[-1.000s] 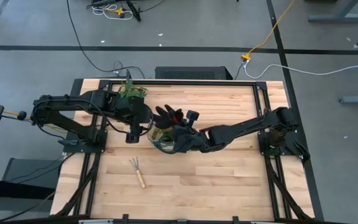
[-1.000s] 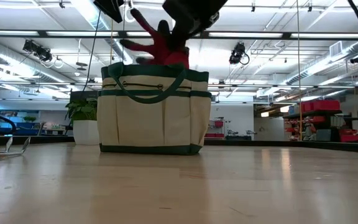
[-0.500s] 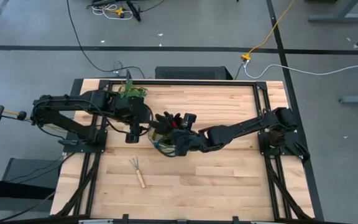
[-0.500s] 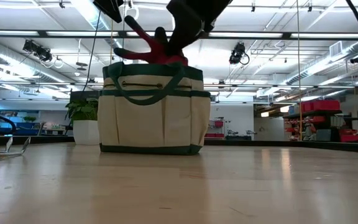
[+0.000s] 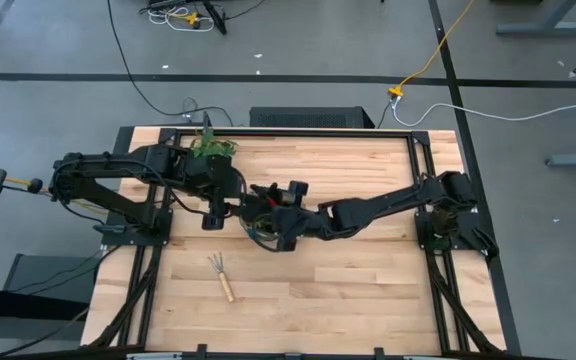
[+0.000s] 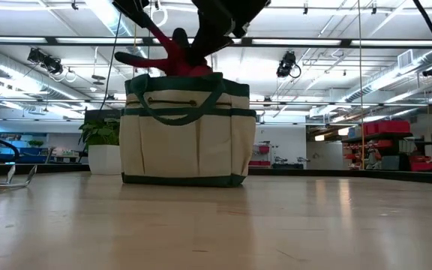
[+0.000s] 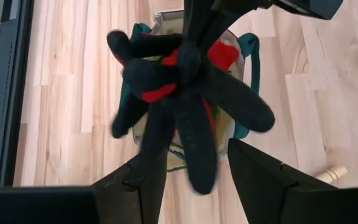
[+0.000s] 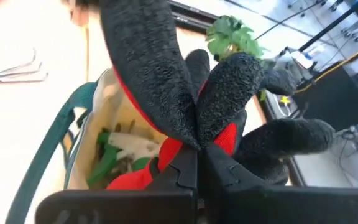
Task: Pick & Place Garden tools in Gardening bag
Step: Put the red gloves into the white gardening bag
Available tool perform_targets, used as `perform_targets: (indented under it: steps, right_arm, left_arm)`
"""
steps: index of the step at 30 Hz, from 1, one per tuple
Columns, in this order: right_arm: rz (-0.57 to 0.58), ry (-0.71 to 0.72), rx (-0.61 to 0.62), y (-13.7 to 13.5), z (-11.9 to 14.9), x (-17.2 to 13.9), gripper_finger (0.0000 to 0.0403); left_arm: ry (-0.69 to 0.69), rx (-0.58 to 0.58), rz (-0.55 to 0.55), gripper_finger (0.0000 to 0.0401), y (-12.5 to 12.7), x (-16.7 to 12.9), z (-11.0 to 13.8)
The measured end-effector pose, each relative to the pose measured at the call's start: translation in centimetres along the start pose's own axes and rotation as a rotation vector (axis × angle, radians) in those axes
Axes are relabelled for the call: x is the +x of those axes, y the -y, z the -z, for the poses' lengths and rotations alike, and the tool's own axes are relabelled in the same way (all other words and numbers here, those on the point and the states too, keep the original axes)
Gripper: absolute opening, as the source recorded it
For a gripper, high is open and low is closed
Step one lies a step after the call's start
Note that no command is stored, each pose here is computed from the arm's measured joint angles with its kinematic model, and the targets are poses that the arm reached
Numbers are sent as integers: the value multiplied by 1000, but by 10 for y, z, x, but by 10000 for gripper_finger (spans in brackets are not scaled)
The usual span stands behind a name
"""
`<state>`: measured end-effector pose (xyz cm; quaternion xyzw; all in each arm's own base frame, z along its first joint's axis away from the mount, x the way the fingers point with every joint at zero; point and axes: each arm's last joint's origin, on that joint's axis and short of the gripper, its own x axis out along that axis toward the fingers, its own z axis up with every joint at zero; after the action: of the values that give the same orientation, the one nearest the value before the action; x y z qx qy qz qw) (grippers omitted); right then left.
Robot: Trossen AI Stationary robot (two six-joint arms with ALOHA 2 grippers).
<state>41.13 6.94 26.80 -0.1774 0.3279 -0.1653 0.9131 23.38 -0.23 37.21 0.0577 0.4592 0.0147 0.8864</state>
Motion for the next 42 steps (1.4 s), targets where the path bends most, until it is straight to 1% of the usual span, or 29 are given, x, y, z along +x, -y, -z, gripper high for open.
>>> perform_targets:
  steps: [4,7,9,12,21,38,42]
  right_arm:
    - [-10,16,1,3,-1,7,1]
    - [-11,-8,-13,1,5,18,1]
    - [-31,-36,-30,-3,10,25,1]
    - [-22,-74,-54,-7,16,32,1]
    - [-31,-55,-70,-13,13,25,1]
    - [-33,-51,-54,-13,13,25,1]
    - [-56,-49,-45,-13,13,25,1]
  left_arm:
    - [0,0,-1,177,0,0,0]
    - [0,0,-1,177,0,0,0]
    - [0,0,-1,177,0,0,0]
    - [-3,1,-1,177,0,0,0]
    - [-9,1,-1,177,0,0,1]
    - [-9,1,-1,177,0,0,1]
    - [-11,1,0,177,0,0,1]
